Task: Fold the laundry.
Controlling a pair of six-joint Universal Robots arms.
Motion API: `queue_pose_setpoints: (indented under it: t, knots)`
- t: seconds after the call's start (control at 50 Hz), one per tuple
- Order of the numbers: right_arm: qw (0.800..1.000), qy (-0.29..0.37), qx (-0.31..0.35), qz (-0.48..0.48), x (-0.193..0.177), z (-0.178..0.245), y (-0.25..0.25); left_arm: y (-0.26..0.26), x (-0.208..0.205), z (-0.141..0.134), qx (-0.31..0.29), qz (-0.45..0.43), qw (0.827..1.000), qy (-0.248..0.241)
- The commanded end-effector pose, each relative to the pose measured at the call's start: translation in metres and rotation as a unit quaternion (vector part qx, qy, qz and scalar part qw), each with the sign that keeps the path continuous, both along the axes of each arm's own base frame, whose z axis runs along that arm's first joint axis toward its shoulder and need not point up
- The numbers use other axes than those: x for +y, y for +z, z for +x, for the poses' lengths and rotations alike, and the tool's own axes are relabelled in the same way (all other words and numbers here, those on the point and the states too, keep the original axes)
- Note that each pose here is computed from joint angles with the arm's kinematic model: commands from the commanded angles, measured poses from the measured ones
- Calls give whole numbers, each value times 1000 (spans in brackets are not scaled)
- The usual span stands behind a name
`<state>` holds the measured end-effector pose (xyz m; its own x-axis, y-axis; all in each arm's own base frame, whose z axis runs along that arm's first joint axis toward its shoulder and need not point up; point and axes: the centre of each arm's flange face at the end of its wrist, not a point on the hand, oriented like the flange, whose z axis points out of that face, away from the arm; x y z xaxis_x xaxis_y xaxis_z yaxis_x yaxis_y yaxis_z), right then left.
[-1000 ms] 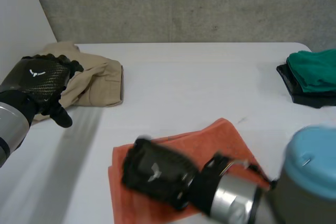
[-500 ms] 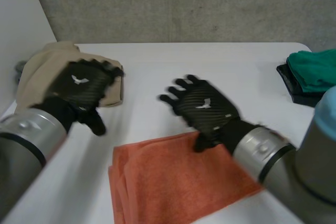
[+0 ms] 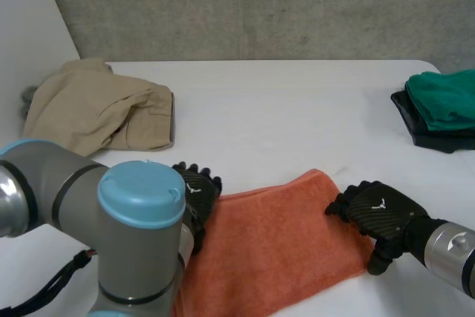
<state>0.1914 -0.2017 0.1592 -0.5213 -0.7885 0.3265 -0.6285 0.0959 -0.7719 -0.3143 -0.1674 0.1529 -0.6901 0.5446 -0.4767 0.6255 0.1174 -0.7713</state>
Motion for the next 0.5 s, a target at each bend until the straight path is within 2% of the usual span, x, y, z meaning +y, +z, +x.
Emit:
queue_pose_setpoints:
  t: [0.02,0.08,0.22,0.32,0.42,0.5]
  knots:
    - [1000,8,-5,-14,1,0,-9,-8,-15,5,-42,-22,999,8]
    - [1000,7,-5,-19,-2,-1,-14,-3,-16,5,-33,-27,999,9]
    - [998,-26,1,-55,-22,-12,-16,34,-15,4,35,-49,998,11]
    - [993,-49,12,-107,-37,-18,3,60,-21,10,66,-72,995,24]
    - [977,-89,56,-185,-56,-28,36,77,-23,20,79,-77,993,35]
    - [977,-39,33,-206,-43,-4,52,82,-25,26,92,-77,992,42]
